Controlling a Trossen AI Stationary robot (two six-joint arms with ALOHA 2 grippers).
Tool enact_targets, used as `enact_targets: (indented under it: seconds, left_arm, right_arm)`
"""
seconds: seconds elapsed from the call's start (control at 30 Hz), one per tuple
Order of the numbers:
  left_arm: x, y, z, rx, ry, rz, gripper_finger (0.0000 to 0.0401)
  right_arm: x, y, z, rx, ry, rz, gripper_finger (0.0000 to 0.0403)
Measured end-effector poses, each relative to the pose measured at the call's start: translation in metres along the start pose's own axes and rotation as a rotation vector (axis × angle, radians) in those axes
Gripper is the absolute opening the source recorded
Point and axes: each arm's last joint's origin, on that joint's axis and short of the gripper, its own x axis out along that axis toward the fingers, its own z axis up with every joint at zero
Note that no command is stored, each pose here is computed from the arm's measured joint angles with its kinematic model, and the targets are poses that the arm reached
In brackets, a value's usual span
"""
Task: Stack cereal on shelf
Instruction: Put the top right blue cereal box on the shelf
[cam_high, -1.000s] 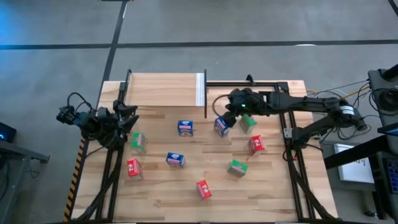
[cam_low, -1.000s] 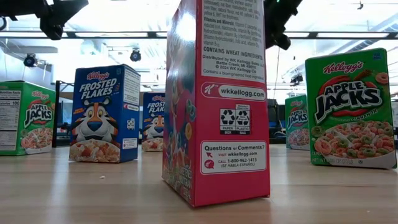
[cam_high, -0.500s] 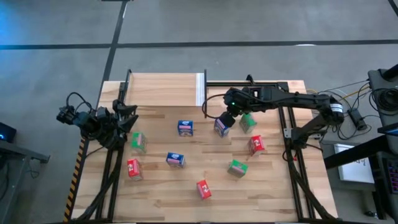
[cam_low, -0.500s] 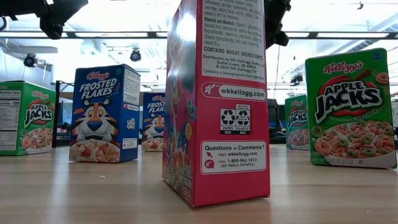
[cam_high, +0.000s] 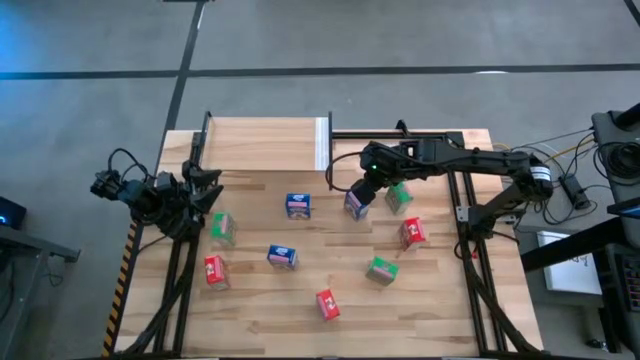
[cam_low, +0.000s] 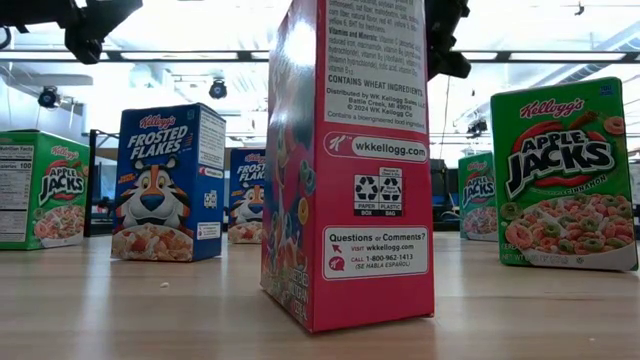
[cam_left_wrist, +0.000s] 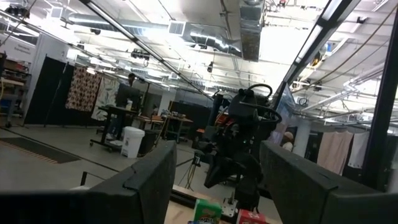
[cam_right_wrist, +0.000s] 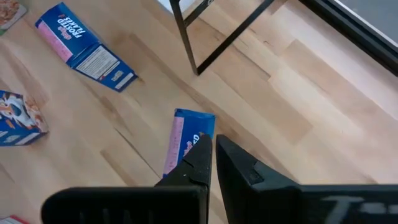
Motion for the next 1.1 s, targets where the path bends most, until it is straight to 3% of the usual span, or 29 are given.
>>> enact_targets:
  seconds: [0.33, 0.73, 0.9, 1.1]
  left_arm:
    - [-0.0003, 0.0004, 0.0016, -0.007, -0.012, 0.001, 0.0215]
    - [-0.0001, 0.0005, 0.0038, 0.010, -0.017, 0.002, 0.0215]
    - [-0.0001, 0.0005, 0.0039, 0.012, -0.017, 0.002, 0.0215]
    - [-0.0001, 0.0006, 0.0040, 0.013, -0.017, 0.002, 0.0215]
  right_arm:
    - [0.0001, 0.0000, -0.0001, -0.011, 0.001, 0.001, 0.0075]
    - [0.0001, 0.0001, 0.0002, 0.014, -0.003, 0.000, 0.0093]
    - [0.0001, 0.0002, 0.0003, 0.080, -0.004, 0.001, 0.0150]
    - [-0.0003, 0.0001, 0.0004, 0.057, -0.007, 0.003, 0.0229]
